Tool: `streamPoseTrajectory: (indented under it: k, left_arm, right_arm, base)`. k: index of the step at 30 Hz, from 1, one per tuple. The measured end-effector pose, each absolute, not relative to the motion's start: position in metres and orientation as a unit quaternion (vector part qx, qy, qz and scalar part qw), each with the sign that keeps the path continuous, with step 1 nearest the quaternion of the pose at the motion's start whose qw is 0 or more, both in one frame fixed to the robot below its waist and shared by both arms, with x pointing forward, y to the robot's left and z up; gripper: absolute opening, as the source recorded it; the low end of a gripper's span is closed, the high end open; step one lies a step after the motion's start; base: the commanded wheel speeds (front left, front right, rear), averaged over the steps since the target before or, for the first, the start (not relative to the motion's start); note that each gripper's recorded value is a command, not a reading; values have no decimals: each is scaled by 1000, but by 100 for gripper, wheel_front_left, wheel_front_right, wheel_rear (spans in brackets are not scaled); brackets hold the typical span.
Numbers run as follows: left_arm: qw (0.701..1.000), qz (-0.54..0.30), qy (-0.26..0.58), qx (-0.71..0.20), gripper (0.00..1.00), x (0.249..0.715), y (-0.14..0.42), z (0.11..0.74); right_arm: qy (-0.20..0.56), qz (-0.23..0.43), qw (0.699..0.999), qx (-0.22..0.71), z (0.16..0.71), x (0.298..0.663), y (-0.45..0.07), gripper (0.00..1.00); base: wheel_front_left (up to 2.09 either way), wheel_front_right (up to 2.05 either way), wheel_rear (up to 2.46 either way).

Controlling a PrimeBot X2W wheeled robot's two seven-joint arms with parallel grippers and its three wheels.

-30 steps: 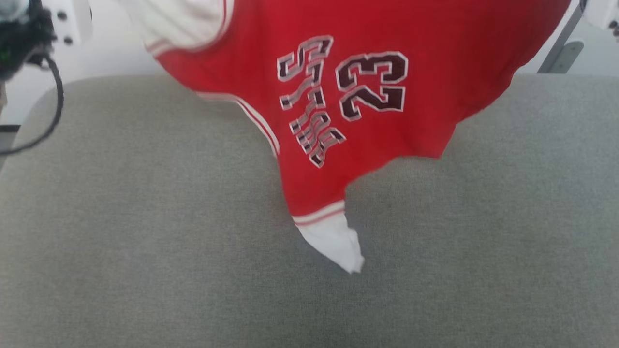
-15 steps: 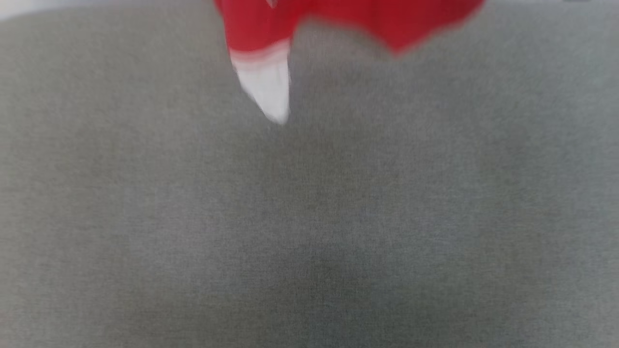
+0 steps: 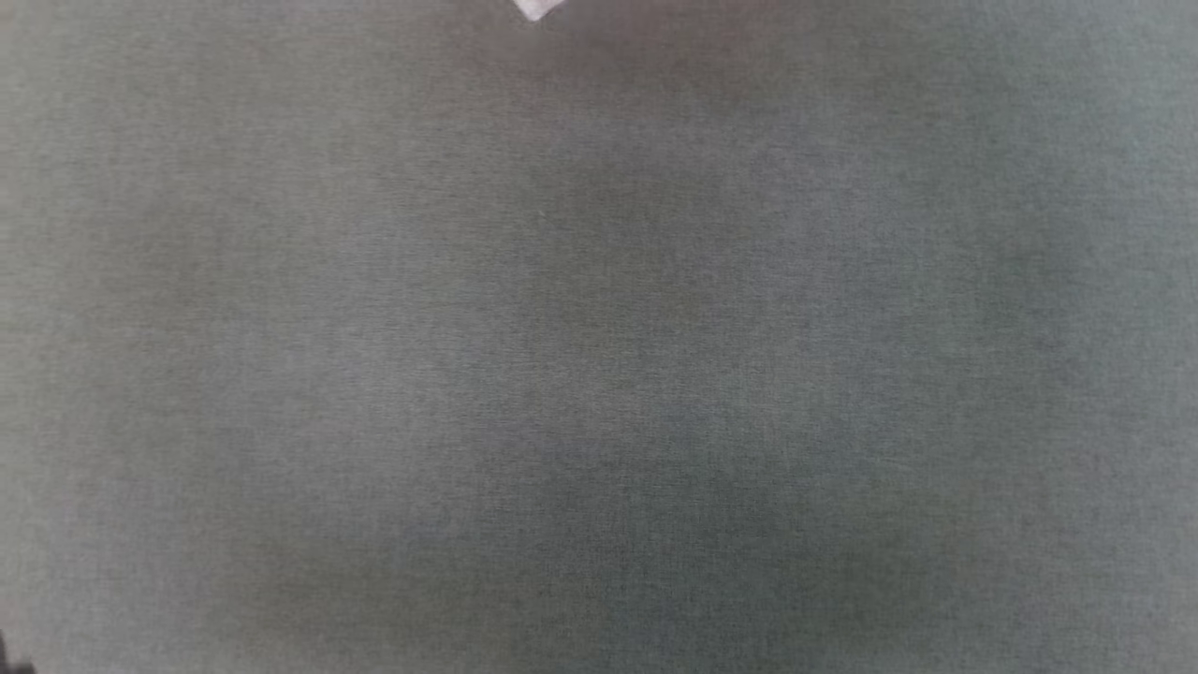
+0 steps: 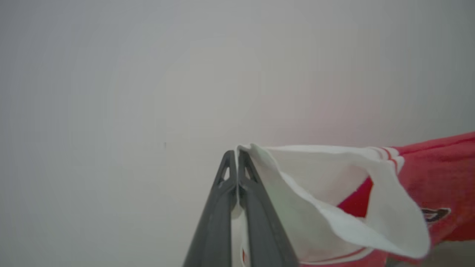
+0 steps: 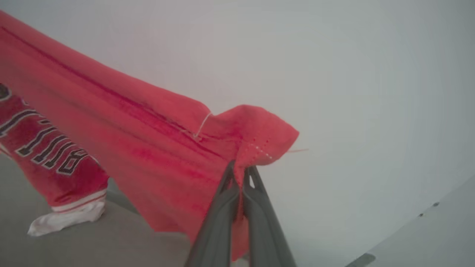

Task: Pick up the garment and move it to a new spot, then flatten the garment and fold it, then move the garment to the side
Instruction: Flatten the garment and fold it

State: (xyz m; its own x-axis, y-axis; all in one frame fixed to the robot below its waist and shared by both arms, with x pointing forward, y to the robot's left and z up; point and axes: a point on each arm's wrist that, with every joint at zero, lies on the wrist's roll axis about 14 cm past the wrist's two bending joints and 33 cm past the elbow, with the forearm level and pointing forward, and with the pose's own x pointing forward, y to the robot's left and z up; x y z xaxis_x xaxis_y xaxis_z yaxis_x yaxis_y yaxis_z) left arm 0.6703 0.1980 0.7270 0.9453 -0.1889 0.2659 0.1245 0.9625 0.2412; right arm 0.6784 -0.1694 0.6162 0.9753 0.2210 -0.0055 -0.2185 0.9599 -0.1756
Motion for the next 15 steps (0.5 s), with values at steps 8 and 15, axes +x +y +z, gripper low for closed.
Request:
streamPoseTrajectory:
  k: [8, 15]
  left_arm:
    - [989, -82, 64, 102, 0, 640, 223, 594]
    - [966, -111, 226, 53, 0, 570, 222, 495]
  right_arm:
    - [137, 155, 976, -65, 522, 635, -156, 0]
    - [214, 191, 957, -44, 475, 582, -159, 0]
  base:
    - [0, 0, 0]
    - [0, 0, 0]
